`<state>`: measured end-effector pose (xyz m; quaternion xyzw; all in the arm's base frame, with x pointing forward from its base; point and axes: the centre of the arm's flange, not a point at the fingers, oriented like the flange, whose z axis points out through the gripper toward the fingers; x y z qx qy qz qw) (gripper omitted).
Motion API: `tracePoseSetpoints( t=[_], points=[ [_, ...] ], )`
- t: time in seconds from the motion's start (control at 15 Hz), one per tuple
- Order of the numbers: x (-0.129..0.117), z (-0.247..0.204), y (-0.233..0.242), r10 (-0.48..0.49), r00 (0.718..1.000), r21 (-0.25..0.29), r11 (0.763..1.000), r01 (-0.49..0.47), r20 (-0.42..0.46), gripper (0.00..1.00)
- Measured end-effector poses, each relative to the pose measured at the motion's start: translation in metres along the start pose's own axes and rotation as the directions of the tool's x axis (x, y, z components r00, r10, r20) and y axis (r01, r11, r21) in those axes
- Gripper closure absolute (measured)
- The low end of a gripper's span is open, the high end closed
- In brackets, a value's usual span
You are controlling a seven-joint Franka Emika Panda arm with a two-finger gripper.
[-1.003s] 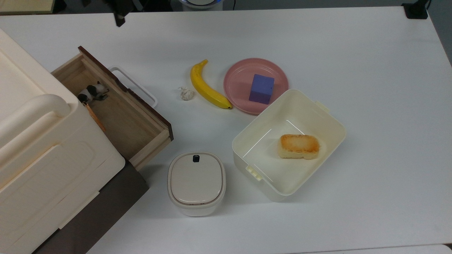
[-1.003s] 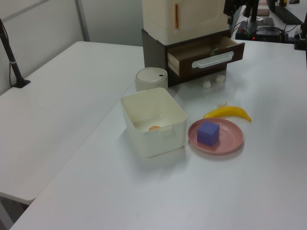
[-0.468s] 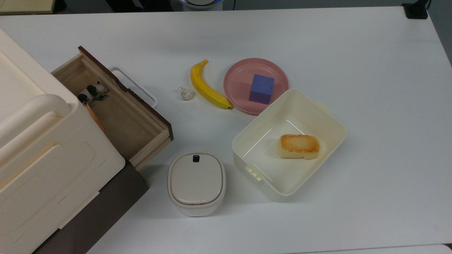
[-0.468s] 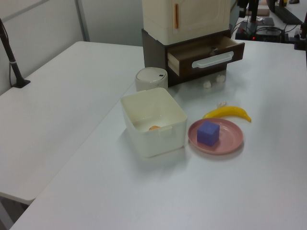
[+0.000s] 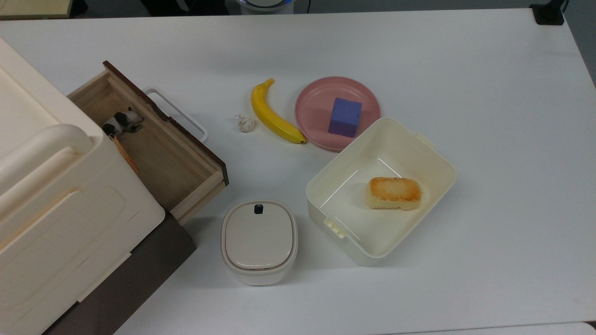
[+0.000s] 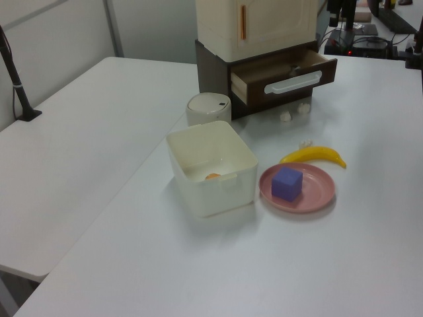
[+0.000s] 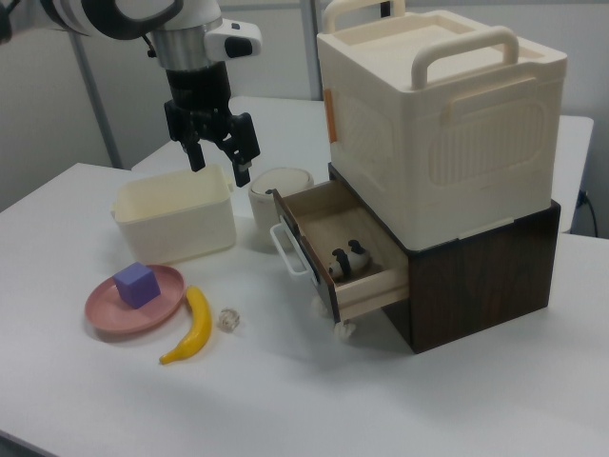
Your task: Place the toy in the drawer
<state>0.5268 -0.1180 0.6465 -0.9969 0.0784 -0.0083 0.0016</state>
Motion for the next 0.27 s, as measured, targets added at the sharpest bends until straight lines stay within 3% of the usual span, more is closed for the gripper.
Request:
tracePoseSetpoints(
  t=[0.27],
  points=[
    [0.0010,0.0017,-0.0004,0.000,1.000,0.000,1.000,0.000,0.003,0.00]
  ],
)
